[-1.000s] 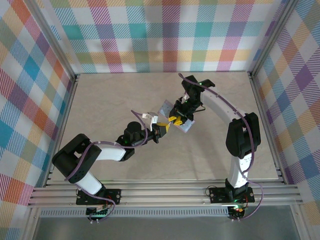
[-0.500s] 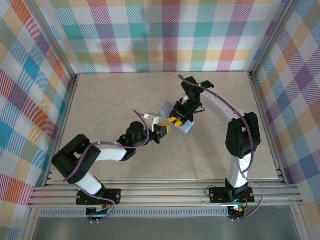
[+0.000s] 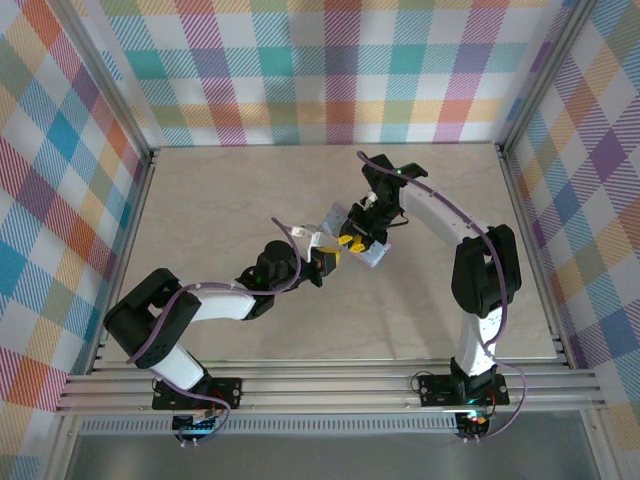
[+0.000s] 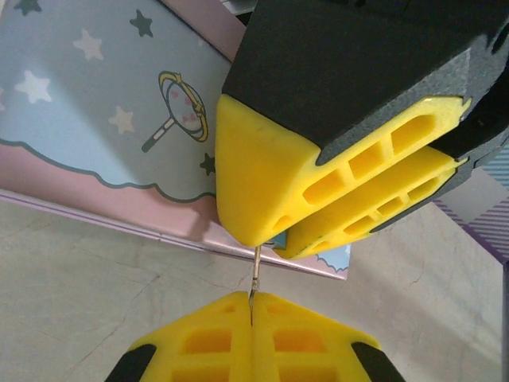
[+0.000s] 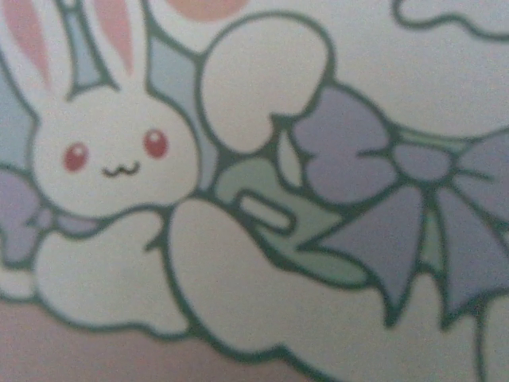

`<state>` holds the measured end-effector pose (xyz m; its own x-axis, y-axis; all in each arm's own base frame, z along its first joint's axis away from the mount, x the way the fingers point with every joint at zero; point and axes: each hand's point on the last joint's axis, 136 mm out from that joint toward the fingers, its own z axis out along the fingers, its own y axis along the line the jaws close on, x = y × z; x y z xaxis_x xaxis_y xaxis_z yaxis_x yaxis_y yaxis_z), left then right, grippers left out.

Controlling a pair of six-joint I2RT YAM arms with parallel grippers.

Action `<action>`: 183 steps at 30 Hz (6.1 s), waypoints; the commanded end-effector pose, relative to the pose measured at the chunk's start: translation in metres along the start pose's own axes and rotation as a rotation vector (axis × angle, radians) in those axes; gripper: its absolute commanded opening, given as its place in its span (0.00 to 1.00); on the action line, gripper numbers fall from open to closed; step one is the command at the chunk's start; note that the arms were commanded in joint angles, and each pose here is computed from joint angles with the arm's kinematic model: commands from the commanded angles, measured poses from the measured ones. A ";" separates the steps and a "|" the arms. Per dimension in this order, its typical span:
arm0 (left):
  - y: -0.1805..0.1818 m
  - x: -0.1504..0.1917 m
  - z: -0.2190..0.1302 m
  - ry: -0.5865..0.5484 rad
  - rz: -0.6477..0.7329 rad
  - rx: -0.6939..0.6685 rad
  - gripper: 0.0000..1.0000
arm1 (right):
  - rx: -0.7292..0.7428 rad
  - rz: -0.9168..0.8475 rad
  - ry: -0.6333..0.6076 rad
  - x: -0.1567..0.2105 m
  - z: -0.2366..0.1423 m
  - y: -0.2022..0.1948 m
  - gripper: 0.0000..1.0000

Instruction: Unlock a padlock with a key

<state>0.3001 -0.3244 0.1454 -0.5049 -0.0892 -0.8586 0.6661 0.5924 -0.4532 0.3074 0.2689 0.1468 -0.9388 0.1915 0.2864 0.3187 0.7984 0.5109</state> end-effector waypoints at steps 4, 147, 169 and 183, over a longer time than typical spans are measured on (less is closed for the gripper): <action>-0.035 -0.066 -0.006 -0.164 -0.055 0.222 0.00 | -0.016 -0.032 0.050 0.026 0.001 0.006 0.00; 0.025 0.070 0.016 0.205 -0.455 -0.010 0.06 | -0.009 -0.014 -0.546 -0.028 0.080 -0.053 0.00; 0.039 0.069 0.010 0.092 -0.669 0.116 0.30 | -0.074 0.035 -0.502 -0.021 0.078 -0.043 0.00; 0.036 0.066 0.026 0.079 -0.686 0.143 0.17 | -0.100 0.045 -0.473 -0.019 0.081 -0.038 0.00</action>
<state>0.3030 -0.3202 0.0551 -0.8787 -0.3452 -0.3298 0.2047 0.3517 -0.9134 0.3053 0.2754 0.0491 -0.8717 0.4747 -0.1214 0.3358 0.7592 0.5576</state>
